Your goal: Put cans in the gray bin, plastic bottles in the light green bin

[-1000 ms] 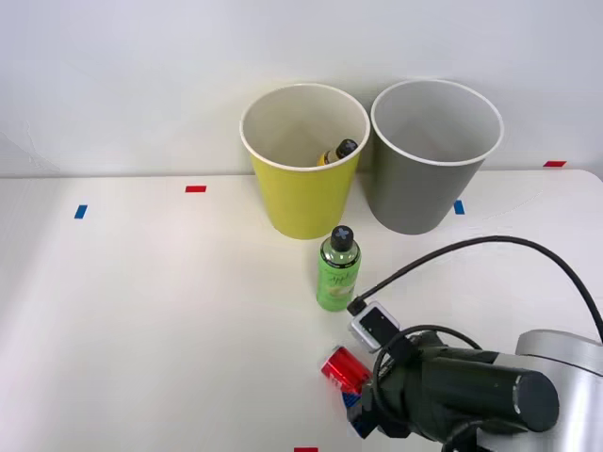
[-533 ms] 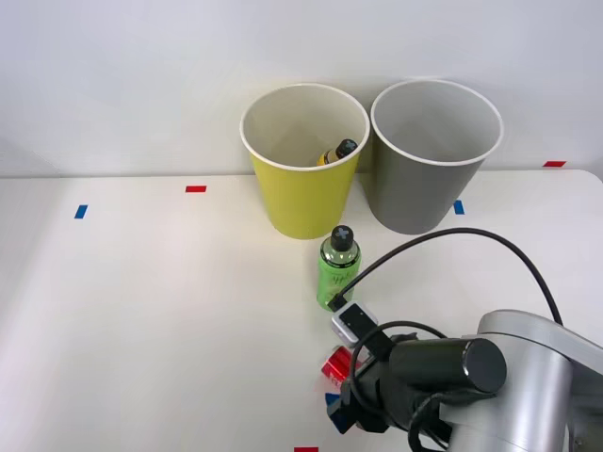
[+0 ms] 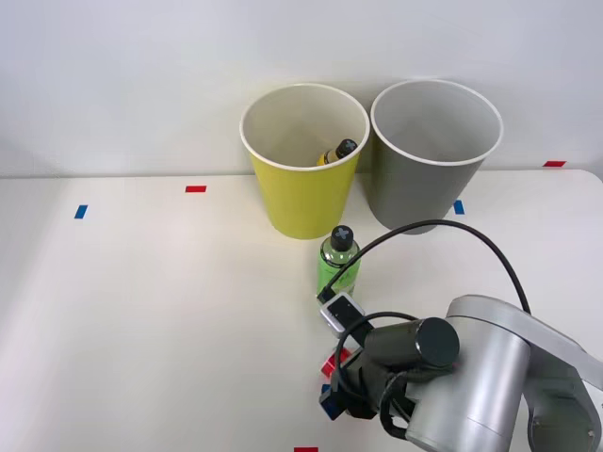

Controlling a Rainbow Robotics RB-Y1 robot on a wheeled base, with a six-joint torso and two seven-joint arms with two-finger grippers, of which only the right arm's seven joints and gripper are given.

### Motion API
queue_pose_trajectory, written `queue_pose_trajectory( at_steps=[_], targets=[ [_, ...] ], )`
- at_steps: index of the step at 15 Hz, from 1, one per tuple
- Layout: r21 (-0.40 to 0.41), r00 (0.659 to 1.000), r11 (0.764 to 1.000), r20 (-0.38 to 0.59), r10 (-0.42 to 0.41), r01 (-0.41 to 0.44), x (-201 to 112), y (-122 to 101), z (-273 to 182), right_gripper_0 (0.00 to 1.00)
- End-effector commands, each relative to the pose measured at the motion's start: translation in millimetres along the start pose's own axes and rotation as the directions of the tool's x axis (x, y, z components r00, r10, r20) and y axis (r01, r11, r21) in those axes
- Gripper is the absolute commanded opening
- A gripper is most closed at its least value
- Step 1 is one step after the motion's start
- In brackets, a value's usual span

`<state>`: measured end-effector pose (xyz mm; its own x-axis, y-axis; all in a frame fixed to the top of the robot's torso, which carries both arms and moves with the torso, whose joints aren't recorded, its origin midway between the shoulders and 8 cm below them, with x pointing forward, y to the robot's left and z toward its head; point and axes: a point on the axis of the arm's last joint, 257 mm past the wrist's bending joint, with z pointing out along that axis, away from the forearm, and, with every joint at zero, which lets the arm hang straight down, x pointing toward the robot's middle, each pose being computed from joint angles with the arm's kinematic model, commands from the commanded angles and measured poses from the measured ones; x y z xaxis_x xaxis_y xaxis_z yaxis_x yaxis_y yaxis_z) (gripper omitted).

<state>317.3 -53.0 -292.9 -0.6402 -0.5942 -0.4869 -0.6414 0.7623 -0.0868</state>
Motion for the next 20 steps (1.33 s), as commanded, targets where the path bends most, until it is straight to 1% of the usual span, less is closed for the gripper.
queue_pose_trajectory(
  at_steps=[1,2,3,7,12,15,20],
  targets=[
    [0.02,1.0,1.0,-0.011,-0.014,0.015,-5,-3,13,0.91],
    [0.023,1.0,1.0,-0.012,-0.018,0.019,-7,-3,16,0.99],
    [0.02,1.0,1.0,-0.012,-0.018,0.018,-10,-1,18,1.0],
    [0.027,1.0,0.999,-0.017,-0.025,0.025,-9,-2,20,1.0],
    [0.063,0.998,0.997,-0.064,-0.028,0.032,3,-11,20,1.0],
    [0.081,0.995,0.996,-0.094,-0.017,0.025,8,-17,31,1.0],
    [0.087,0.995,0.996,-0.1,-0.024,0.032,7,-17,36,1.0]
  ],
)
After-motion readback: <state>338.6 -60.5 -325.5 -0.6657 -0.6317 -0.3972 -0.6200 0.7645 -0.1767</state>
